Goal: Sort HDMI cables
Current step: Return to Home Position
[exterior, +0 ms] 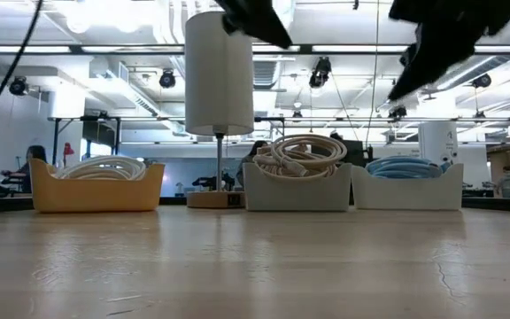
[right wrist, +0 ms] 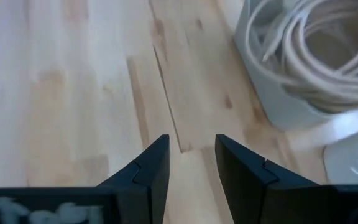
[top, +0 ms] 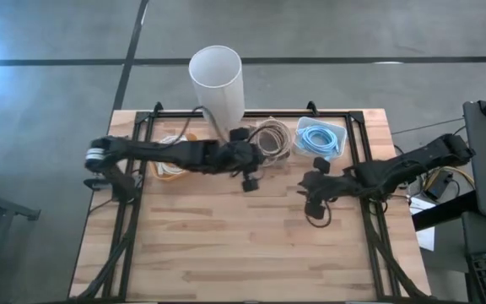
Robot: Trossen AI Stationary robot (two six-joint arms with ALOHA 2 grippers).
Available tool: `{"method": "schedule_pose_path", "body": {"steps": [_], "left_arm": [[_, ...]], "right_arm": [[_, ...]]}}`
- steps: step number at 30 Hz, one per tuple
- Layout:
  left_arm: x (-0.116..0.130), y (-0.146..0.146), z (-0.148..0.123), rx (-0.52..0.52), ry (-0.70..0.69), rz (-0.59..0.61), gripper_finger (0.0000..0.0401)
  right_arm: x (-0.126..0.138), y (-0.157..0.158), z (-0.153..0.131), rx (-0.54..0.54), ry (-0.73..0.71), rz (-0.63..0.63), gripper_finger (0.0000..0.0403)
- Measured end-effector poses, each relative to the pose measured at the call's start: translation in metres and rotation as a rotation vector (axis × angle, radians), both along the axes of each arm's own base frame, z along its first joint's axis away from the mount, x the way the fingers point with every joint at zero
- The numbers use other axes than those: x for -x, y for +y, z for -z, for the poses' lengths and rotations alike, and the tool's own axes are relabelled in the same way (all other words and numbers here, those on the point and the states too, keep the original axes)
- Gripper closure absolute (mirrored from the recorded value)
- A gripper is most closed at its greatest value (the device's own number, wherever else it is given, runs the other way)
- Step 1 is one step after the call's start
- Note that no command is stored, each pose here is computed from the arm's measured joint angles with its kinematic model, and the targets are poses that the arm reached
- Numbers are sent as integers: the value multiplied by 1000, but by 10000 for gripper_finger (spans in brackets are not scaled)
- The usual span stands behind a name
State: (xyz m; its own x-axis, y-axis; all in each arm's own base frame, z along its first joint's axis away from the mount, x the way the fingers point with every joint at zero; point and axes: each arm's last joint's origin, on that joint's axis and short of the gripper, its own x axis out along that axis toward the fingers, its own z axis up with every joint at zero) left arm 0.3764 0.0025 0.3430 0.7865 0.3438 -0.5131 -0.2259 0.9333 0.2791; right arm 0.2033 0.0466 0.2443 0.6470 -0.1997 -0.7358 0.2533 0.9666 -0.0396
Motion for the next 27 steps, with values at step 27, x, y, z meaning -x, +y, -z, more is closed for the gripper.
{"method": "schedule_pose_path", "body": {"steps": [27], "left_arm": [[221,-21,92,69,-576,77,401]], "right_arm": [[71,-15,8,10,-497,-170,280]]}}
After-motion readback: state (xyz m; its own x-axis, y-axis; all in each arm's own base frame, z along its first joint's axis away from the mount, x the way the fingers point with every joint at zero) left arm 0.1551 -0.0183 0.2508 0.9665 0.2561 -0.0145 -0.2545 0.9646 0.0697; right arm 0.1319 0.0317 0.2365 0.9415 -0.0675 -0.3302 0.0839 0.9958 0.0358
